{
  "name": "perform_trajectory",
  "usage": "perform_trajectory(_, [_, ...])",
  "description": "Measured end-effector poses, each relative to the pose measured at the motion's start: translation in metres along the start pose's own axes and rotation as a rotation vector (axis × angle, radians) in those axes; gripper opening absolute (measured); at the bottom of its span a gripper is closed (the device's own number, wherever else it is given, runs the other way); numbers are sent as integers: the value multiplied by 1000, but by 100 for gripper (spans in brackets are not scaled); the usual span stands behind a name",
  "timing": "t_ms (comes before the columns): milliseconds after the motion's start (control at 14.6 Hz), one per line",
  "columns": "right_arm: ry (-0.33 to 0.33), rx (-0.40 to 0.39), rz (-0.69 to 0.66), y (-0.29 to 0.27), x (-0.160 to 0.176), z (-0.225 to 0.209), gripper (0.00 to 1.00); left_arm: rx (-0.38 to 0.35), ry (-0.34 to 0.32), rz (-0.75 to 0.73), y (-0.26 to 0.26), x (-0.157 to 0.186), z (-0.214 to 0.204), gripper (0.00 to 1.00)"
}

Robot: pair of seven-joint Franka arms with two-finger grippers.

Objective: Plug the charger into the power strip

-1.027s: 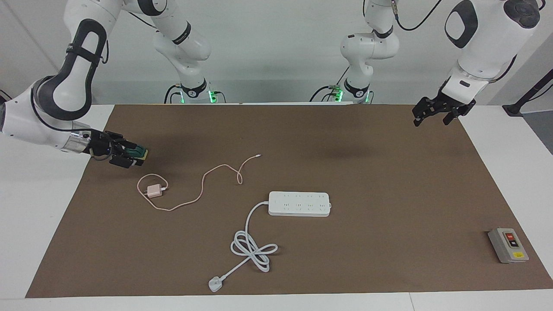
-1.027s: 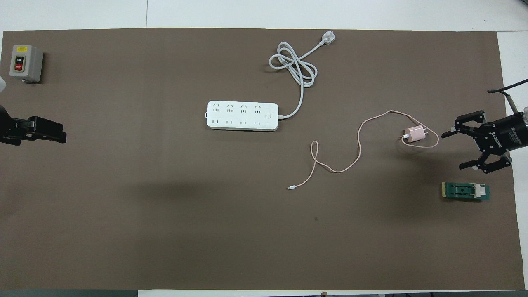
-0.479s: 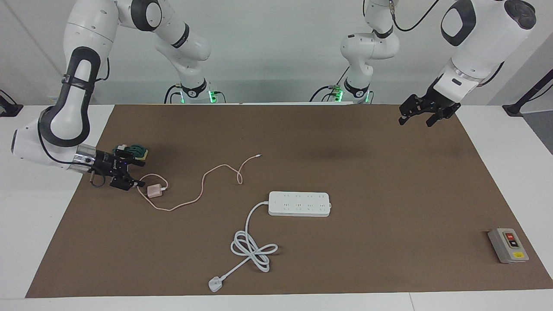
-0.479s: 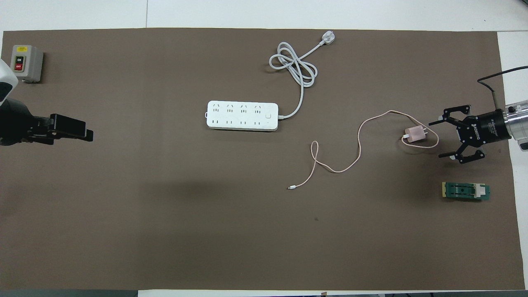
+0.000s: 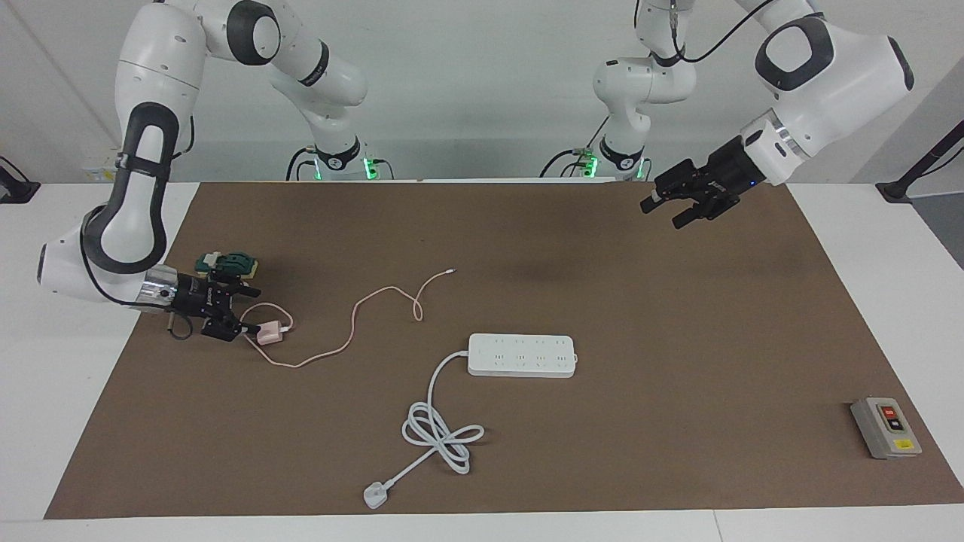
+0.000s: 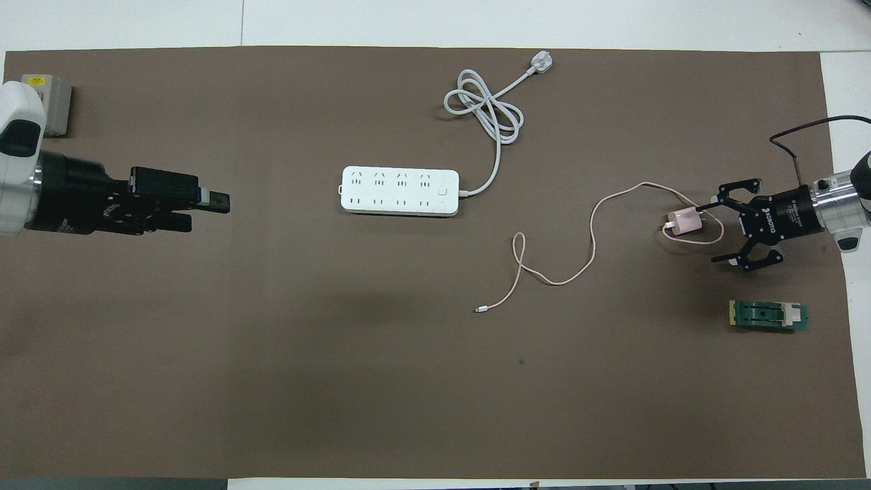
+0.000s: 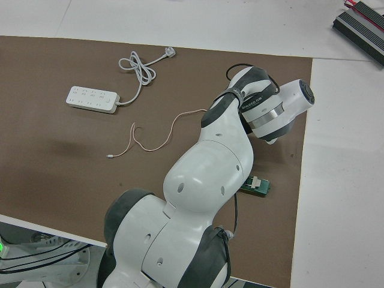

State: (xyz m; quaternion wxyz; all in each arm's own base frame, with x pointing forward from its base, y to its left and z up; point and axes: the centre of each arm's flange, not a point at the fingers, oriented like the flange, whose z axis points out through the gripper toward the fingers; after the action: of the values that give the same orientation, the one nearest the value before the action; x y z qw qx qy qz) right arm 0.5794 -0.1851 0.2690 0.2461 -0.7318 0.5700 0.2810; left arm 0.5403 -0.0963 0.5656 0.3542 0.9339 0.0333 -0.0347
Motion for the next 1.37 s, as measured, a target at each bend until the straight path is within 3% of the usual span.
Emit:
perform_trajectory(342, [-42, 45, 35, 1, 18, 8, 100, -329, -26, -38, 17, 15, 45, 100])
perform_trajectory(685, [-51, 47, 37, -1, 22, 12, 100, -627, -1, -37, 17, 34, 126, 100])
perform_trajectory(822, [-45, 53, 26, -6, 22, 9, 100, -690, 17, -23, 19, 36, 159, 100])
perform_trajectory(1164, [-34, 51, 16, -14, 23, 19, 100, -756, 1, 39, -14, 48, 237, 100])
perform_trajectory(1369, [-39, 51, 0, -13, 26, 26, 100, -832, -29, 64, -7, 56, 256, 100])
